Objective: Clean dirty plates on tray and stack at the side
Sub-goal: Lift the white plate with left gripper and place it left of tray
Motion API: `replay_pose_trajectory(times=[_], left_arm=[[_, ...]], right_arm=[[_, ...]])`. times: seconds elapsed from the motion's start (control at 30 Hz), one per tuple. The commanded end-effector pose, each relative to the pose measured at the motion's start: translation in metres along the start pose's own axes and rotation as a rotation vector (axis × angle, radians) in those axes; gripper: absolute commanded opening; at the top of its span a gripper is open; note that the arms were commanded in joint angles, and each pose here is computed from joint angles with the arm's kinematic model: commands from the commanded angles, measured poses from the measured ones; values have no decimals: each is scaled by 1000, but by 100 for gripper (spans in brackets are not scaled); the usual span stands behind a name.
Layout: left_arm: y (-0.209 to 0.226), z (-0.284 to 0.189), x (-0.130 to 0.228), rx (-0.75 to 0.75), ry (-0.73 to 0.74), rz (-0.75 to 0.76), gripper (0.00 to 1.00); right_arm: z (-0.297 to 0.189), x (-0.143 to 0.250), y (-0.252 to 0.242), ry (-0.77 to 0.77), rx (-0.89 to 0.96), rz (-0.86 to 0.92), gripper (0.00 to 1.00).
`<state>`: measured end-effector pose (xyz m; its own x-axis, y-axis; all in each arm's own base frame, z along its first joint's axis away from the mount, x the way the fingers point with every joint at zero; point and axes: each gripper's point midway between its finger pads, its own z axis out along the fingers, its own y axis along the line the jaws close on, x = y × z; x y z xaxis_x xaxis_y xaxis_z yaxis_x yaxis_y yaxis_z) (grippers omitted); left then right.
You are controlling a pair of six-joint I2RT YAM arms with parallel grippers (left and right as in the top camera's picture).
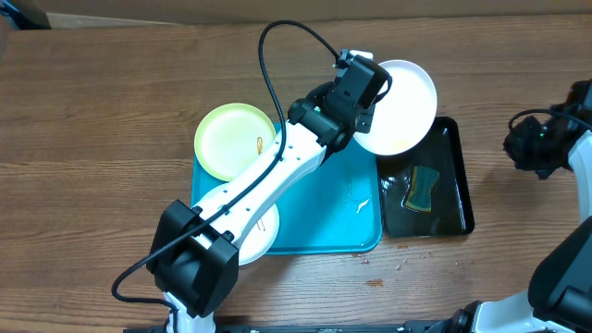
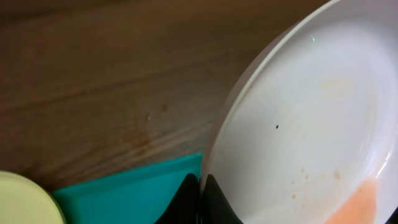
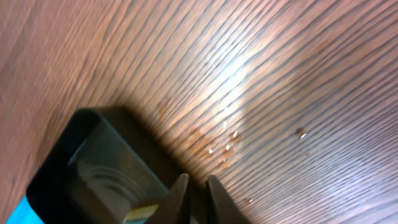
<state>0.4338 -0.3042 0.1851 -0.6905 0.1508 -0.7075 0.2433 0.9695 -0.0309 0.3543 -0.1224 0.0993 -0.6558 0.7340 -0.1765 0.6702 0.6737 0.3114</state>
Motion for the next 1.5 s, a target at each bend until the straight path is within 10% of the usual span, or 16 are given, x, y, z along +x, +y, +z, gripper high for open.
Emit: replay_pose_trajectory(times=[0.0,0.07,0.17,0.9,1.47], left_arm=[[-1,-17,-26,-76,-111,105,4],[-5,-22,-34,-110,-159,146,4],[-12,-31,-46,-166,-230,208,4],[-41,-70,-71,-501,-409,549,4],[-68,-40,-41,-183,-329,354,4]], right_arm=[[-6,-12,-1,-29,-18,17,14],[-6,-13,-3,-34,-18,22,34],[-6,-12,-4,-28,-15,24,100],[-6,-12,-4,-27,-15,24,100],[-6,-12,-4,-27,-15,24,100]])
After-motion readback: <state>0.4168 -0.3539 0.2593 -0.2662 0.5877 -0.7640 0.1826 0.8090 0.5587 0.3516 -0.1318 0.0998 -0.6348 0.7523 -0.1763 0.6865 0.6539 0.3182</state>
